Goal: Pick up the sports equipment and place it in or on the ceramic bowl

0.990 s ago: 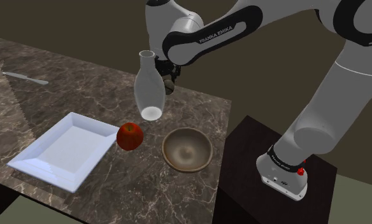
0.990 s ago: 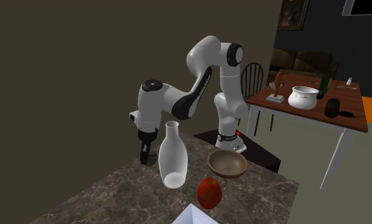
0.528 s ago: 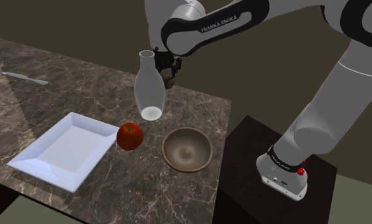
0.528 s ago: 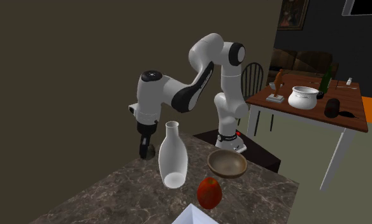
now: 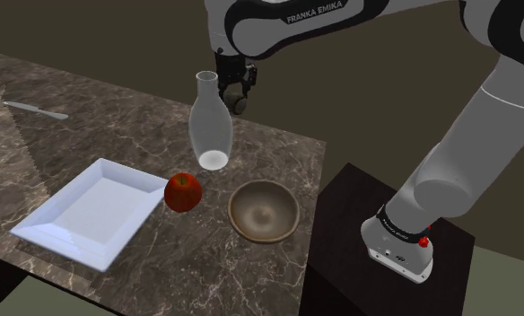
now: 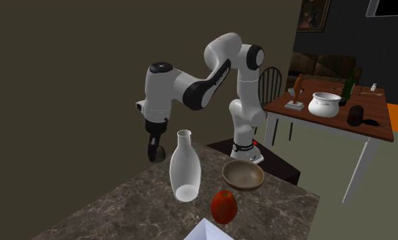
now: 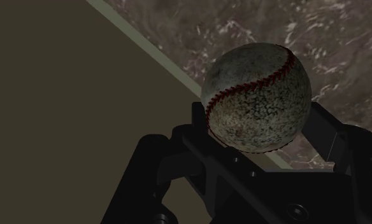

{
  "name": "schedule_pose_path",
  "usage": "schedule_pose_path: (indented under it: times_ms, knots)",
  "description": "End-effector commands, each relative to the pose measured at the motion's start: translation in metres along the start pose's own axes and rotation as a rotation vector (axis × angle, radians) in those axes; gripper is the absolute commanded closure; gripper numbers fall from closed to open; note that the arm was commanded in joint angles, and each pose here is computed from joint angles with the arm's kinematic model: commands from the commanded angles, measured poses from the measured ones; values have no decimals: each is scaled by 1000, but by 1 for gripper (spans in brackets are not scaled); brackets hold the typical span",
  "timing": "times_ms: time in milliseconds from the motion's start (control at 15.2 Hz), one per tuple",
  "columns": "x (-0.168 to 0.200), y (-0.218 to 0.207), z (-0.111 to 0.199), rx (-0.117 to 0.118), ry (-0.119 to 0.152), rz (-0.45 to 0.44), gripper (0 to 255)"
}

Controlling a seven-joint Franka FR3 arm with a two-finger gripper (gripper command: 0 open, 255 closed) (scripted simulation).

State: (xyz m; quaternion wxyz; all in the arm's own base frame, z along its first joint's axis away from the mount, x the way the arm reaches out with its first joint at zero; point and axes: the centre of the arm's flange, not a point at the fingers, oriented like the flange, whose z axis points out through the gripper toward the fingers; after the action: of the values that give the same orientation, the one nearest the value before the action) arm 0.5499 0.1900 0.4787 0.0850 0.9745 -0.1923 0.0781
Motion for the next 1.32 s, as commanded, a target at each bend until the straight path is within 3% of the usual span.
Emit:
schedule_pose_path:
  times_ms: [0, 462, 1254]
  knots:
    - [3, 2, -11, 0, 0, 0, 255]
    - [9, 6, -45, 0, 0, 0, 255]
    - [-143, -16, -82, 0, 0, 0, 255]
